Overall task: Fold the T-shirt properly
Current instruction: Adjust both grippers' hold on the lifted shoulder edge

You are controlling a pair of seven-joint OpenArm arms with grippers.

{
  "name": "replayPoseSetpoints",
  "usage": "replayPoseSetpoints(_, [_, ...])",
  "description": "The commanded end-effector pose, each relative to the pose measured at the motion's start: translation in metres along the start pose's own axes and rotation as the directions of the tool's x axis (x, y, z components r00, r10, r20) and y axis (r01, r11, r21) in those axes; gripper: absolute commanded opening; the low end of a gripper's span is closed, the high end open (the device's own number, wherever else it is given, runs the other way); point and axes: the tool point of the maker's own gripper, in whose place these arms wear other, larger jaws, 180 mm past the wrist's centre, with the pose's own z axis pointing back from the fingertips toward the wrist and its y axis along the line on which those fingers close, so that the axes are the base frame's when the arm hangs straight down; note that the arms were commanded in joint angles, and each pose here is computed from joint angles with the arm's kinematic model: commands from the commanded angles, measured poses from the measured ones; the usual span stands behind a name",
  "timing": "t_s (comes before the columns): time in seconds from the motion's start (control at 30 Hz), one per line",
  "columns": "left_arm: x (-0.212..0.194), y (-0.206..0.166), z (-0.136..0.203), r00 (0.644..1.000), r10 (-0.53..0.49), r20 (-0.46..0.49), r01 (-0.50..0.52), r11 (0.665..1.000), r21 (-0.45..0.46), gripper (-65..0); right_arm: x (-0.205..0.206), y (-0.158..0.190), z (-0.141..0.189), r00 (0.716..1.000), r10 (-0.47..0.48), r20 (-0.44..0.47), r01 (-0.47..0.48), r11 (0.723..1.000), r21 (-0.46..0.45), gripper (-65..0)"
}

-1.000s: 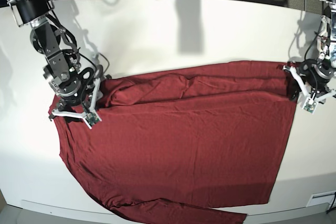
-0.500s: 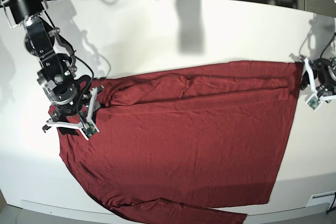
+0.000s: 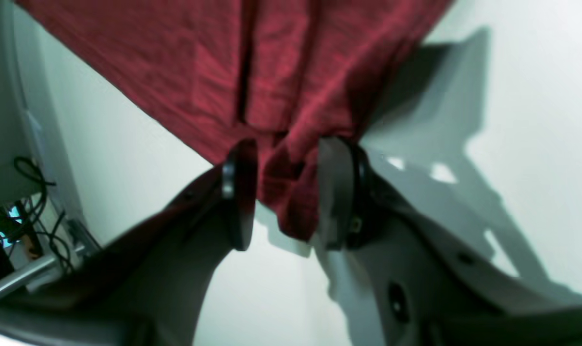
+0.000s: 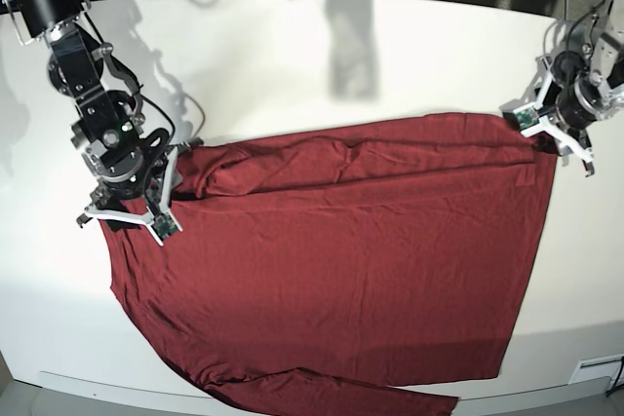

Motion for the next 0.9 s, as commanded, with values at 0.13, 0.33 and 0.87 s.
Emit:
replayPoseSetpoints(0.13, [-0.027, -0.009, 0.001, 0.997, -0.006, -0.076, 0.001, 0.999, -0.054, -43.5, 0.01, -0.018, 0.003, 1.0, 0.006, 0.025, -0.005, 0.999, -0.046, -34.4])
replayPoseSetpoints(0.33, [-0.028, 0.018, 0.026, 0.998, 0.057, -0.026, -0.058, 0.998, -0.036, -43.5, 0.009, -0.009, 0.0, 0.999, -0.036, 0.025, 0.037, 0.999, -0.009, -34.5])
replayPoseSetpoints(0.87, [-0.004, 0.006, 0.039, 0.997, 0.052, 0.059, -0.049, 0.998, -0.046, -43.5, 0.007, -0.007, 0.0, 0.999, -0.05, 0.013, 0.05, 0.999, 0.004, -34.5])
